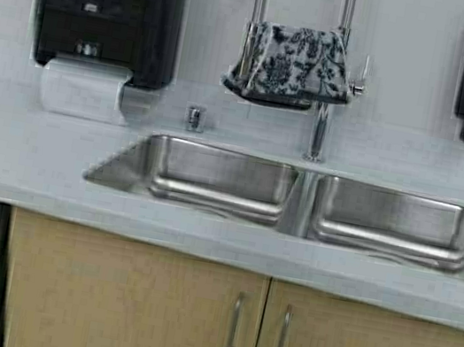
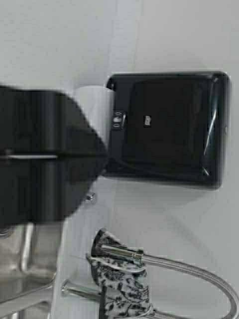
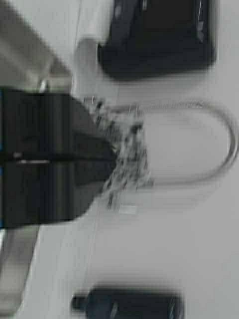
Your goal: Get the cloth and wipe up the spill under the wine glass
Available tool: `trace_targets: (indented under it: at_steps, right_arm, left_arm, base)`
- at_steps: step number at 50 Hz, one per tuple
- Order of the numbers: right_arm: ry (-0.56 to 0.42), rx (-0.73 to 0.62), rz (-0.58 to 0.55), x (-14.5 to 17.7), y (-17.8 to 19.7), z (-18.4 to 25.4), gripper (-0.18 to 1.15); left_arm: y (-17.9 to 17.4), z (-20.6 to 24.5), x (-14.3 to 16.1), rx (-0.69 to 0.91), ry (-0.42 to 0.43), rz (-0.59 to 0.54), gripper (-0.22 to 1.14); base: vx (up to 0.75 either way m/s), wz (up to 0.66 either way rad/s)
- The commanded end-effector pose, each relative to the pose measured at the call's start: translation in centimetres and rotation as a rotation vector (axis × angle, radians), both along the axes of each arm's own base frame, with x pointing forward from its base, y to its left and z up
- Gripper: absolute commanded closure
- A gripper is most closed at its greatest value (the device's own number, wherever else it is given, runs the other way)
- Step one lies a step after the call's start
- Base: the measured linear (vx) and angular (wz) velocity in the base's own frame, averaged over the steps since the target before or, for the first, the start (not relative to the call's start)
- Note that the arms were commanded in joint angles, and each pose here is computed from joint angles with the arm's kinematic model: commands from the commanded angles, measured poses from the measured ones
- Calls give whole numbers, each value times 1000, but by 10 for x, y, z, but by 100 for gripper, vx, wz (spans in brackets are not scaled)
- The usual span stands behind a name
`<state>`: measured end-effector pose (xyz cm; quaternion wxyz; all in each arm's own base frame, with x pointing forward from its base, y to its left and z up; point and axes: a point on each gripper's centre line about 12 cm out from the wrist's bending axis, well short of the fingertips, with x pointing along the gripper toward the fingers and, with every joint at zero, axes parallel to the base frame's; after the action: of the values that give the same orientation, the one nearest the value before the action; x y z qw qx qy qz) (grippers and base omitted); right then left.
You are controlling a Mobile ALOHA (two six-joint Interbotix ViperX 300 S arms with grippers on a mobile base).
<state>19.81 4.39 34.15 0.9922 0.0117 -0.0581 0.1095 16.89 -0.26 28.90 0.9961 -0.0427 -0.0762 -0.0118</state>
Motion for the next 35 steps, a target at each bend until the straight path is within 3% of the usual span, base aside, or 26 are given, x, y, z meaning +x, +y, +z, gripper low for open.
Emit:
trace_targets:
  at_steps: [1,13,35]
  right_arm:
    - [8,-7,118,16,31,16,91]
    - [125,-53,210,62,75,-18,91]
    - [193,-90,312,114,135,-123,90]
  left_arm:
    - [0,4,-5,11,-17,0,89]
    - [0,3,-21,10,-60,2,89]
    - [1,0,-32,9,-63,3,89]
  base:
    - [27,-5]
    - [26,-4]
    - [24,-3]
